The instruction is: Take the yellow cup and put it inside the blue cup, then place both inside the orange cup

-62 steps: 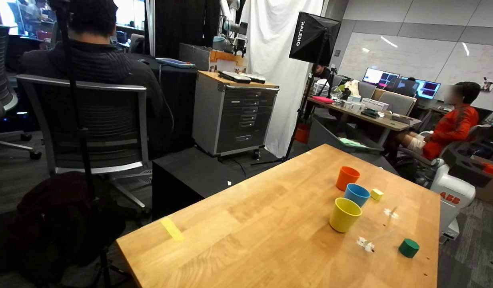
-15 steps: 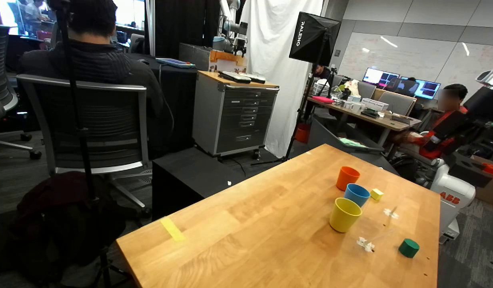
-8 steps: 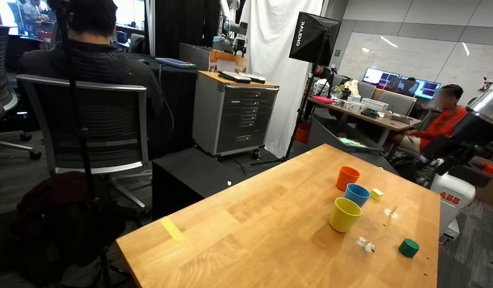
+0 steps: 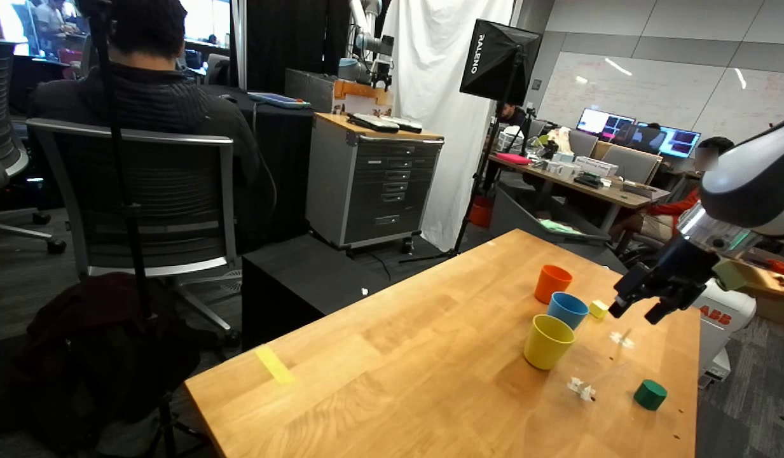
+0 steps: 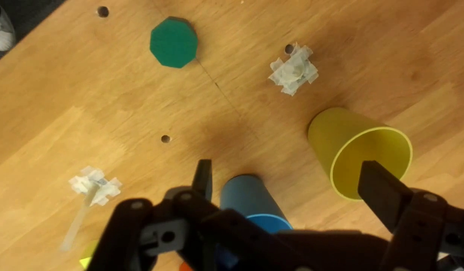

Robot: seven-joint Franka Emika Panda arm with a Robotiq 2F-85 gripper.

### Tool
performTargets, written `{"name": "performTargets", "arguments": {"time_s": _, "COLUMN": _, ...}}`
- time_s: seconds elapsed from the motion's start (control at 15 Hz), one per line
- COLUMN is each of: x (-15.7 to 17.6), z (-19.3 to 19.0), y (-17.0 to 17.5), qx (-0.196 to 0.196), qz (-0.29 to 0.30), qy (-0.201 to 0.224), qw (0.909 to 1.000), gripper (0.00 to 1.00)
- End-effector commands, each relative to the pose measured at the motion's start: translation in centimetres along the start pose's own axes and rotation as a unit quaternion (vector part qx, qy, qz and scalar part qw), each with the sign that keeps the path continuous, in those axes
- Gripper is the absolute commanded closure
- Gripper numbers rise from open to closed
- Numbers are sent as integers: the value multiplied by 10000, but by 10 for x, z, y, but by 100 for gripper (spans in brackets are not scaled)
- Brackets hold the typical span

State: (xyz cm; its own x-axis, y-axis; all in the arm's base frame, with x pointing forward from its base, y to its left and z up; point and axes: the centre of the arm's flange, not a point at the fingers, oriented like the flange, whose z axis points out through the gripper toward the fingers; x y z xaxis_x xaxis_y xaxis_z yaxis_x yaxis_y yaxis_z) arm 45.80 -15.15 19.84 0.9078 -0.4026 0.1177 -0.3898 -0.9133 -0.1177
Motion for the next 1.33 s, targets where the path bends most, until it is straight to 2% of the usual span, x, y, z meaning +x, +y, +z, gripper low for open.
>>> {"name": "performTargets", "arguments": {"time_s": 0.0, "x": 34, "z": 39, "y": -15, "qx": -9, "qz": -41, "qy": 160, "qw": 9999, "gripper": 0}}
{"name": "performTargets", "arguments": {"time_s": 0.27, "x": 50, "z": 64, "y": -27, "qx": -43, "qz": -102, "qy": 174, "qw": 9998, "gripper": 0}}
{"name": "performTargets", "arguments": {"time_s": 0.67, "x": 50, "z": 92, "y": -43, "qx": -14, "qz": -265, "qy": 14, "qw": 9996, "gripper": 0}}
{"name": "performTargets", "arguments": {"time_s": 0.73, "x": 49, "z": 94, "y": -46, "qx": 6, "qz": -311, "qy": -15, "qw": 9995, "gripper": 9}}
{"name": "performTargets", "arguments": {"time_s": 0.8, "x": 49, "z": 95, "y": -50, "qx": 46, "qz": -328, "qy": -39, "qw": 9994, "gripper": 27}}
{"name": "performTargets", "arguments": {"time_s": 1.27, "x": 48, "z": 92, "y": -63, "qx": 234, "qz": -368, "qy": -43, "qw": 9990, "gripper": 82}}
